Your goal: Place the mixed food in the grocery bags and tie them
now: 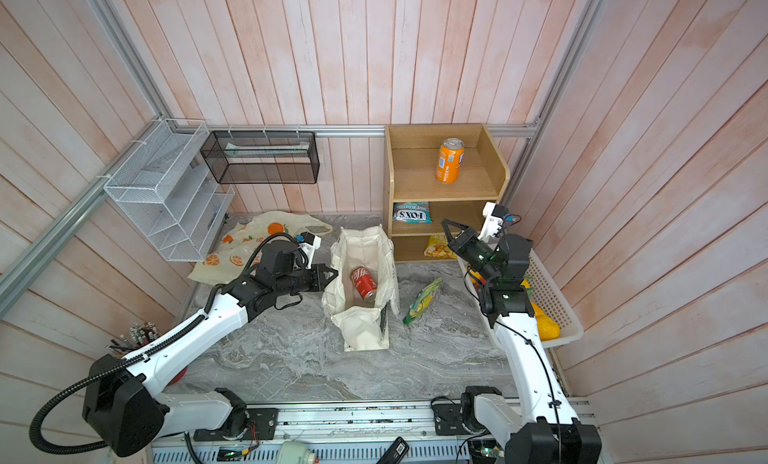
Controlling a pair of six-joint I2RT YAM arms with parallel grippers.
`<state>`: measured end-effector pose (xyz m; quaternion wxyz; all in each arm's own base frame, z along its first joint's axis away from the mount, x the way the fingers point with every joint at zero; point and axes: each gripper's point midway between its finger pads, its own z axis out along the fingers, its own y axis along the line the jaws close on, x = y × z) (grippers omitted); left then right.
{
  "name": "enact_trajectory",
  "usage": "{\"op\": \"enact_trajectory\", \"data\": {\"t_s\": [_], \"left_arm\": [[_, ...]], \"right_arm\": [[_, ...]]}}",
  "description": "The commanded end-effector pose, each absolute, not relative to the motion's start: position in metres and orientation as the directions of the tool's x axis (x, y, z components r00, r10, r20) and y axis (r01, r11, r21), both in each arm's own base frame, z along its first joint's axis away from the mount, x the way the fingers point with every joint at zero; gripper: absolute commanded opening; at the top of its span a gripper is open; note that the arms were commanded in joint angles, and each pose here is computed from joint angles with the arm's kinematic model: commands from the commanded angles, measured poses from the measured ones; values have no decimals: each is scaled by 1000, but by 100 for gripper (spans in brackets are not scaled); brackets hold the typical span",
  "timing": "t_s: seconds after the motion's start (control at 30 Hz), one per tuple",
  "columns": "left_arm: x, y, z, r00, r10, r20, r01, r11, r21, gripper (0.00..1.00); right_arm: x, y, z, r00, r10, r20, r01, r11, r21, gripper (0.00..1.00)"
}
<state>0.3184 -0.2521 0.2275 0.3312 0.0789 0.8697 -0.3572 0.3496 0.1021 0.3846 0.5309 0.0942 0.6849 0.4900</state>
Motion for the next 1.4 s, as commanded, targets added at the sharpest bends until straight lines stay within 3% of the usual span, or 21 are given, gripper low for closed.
{"op": "enact_trajectory", "data": {"t_s": [0.0, 0.1, 0.23, 0.3, 0.53, 0.73, 0.77, 0.97, 1.23, 1.37], "left_arm": [[323, -252, 221, -774, -108, -624, 363, 733, -576, 0], [323, -252, 220, -773, -106, -626, 362, 736, -572, 0], [323, -251, 219, -771, -103, -628, 362, 741, -566, 0], [323, -249, 217, -770, -101, -629, 358, 748, -559, 0], [323, -250, 210, -775, -98, -624, 358, 746, -562, 0], [324, -252, 209, -776, -93, -625, 365, 742, -563, 0], [324, -252, 209, -776, -91, -624, 365, 741, -563, 0], [325, -254, 210, -775, -90, -626, 371, 736, -566, 0], [323, -253, 210, -776, -95, -624, 367, 736, -569, 0], [324, -254, 208, -779, -95, -620, 365, 736, -570, 0]], "right_arm": [[344, 115, 384, -456, 593, -663, -409, 522, 749, 0], [350, 112, 344, -514, 587, -626, -313, 551, 773, 0], [345, 108, 278, -582, 574, -576, -180, 601, 779, 40], [336, 107, 239, -623, 546, -560, -104, 652, 751, 51], [285, 92, 131, -705, 567, -426, 147, 704, 695, 72], [245, 73, 84, -702, 621, -348, 314, 708, 632, 85], [239, 70, 78, -700, 631, -334, 339, 706, 622, 96], [221, 68, 51, -700, 668, -252, 425, 673, 605, 98], [212, 83, 33, -731, 661, -170, 417, 630, 655, 98], [215, 87, 37, -721, 671, -173, 396, 604, 691, 88]]}}
